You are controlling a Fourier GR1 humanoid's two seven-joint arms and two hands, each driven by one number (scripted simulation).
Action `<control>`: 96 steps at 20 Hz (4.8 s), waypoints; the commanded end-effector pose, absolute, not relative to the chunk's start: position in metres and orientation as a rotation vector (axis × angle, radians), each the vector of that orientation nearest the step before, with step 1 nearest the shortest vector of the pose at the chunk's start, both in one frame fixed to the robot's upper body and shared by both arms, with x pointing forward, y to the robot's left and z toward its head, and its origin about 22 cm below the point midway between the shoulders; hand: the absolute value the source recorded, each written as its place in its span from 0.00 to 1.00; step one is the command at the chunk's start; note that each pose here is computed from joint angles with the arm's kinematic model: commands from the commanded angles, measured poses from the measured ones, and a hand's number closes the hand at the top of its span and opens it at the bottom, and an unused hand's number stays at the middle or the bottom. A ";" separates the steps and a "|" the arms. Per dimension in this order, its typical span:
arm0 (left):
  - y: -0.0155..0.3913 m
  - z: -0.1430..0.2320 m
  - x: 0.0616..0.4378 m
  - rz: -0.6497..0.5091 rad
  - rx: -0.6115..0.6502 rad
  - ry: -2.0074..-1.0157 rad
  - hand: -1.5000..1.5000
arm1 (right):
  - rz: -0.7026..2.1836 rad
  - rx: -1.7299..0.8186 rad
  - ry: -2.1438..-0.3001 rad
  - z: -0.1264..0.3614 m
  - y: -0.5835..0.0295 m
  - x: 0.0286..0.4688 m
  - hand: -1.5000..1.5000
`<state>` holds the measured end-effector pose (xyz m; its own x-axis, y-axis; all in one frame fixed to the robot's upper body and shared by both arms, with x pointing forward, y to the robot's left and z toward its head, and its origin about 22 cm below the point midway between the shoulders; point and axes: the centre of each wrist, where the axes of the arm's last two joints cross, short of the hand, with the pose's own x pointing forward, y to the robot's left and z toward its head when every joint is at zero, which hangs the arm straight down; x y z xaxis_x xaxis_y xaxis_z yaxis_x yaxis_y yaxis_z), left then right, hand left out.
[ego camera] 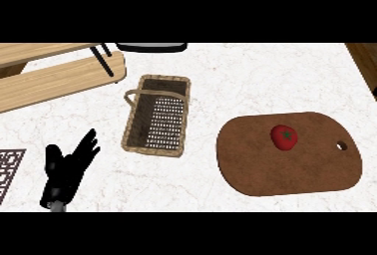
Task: Pick the tomato from the cutting board and place it in the basket
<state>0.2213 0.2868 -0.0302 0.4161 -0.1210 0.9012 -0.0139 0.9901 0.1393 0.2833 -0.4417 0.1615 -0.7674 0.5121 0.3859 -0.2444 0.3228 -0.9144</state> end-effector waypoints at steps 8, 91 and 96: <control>0.294 -0.052 0.200 -0.053 0.151 -1.019 0.50 | 1.631 -0.065 -1.945 0.100 -0.416 0.303 0.00; 0.291 -0.044 0.198 -0.078 0.132 -0.996 0.50 | 0.681 -0.601 -1.804 0.113 -0.066 0.358 1.00; 0.285 -0.045 0.202 -0.095 0.123 -0.985 0.50 | 0.477 -0.675 -1.814 0.174 -0.037 0.353 1.00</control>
